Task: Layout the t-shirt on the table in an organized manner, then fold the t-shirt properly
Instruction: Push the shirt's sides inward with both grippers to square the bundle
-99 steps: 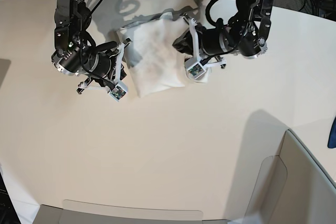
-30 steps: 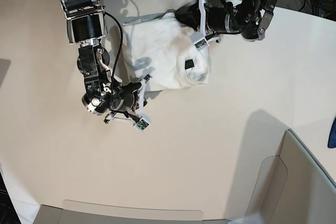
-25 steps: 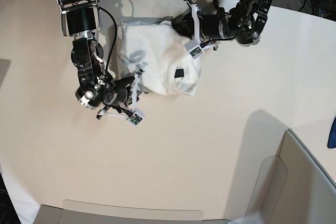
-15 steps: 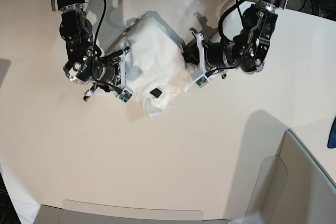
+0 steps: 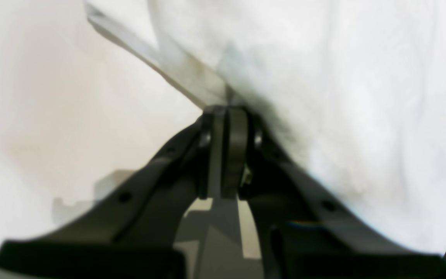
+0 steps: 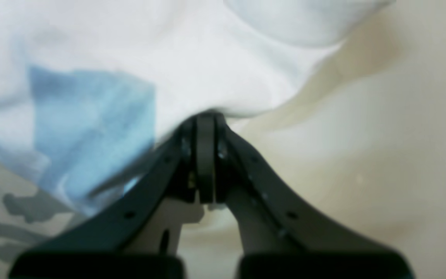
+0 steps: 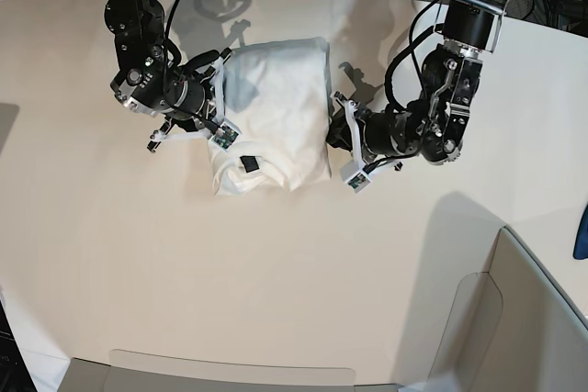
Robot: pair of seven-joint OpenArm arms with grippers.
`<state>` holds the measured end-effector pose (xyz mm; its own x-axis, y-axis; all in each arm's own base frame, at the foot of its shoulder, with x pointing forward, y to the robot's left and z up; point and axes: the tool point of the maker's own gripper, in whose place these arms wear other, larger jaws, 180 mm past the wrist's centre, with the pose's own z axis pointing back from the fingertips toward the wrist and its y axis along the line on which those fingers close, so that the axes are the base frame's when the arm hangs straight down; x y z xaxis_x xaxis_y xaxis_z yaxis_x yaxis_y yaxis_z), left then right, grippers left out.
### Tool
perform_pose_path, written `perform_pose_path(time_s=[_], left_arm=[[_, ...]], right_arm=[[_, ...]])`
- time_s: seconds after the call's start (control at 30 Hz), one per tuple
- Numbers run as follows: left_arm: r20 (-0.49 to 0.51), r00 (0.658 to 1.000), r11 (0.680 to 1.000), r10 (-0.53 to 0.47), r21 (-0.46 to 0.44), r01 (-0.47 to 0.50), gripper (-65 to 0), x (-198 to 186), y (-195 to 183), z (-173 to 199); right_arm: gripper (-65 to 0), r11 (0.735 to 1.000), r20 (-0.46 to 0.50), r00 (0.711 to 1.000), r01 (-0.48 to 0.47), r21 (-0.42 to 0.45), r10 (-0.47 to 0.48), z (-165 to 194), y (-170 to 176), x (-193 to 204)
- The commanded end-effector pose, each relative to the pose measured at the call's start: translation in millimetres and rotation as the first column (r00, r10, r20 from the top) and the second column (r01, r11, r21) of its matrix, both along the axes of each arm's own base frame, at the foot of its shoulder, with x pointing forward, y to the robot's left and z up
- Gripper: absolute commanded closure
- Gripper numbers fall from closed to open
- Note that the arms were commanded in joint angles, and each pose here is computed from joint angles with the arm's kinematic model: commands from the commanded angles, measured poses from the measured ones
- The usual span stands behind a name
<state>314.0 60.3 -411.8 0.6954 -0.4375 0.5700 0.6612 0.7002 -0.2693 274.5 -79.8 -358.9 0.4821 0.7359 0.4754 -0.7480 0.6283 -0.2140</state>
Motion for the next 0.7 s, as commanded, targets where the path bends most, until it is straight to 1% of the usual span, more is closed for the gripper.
perform_pose_path(time_s=[0.0,0.1,0.2,0.37,0.47,0.57,0.6,0.67], left_arm=[[-0.004,1.000,0.996,0.004,0.085,-0.004,-4.5,2,15,-3],[0.027,1.000,0.997,-0.008,0.080,0.006,-4.5,6,12,6],[0.072,0.997,0.998,0.026,0.061,-0.031,-4.5,15,17,21],[0.114,0.991,0.995,0.071,0.060,-0.079,-4.5,27,33,40],[0.167,0.983,0.995,0.074,0.050,-0.083,-4.5,32,32,57],[0.201,0.977,0.994,0.076,0.057,-0.089,-4.5,35,36,71],[0.212,0.974,0.994,0.081,0.058,-0.095,-4.5,36,38,75],[0.238,0.967,0.993,0.089,0.058,-0.106,-4.5,38,42,85]], right_arm=[[0.0,1.000,0.042,0.999,-0.008,0.001,0.008,11,-1,8],[0.0,1.000,0.047,0.999,-0.008,0.001,0.008,13,-1,10],[0.0,1.000,0.058,0.998,-0.007,-0.003,0.007,16,-1,14],[0.0,0.998,0.080,0.997,0.014,-0.056,-0.010,17,-11,19],[0.0,0.997,0.087,0.996,0.023,-0.074,-0.016,17,-14,20],[0.0,0.997,0.092,0.996,0.024,-0.072,-0.018,18,-14,21],[0.0,0.997,0.101,0.995,0.031,-0.075,-0.023,21,-17,25],[0.0,0.994,0.114,0.991,0.081,-0.074,-0.072,25,-31,30]])
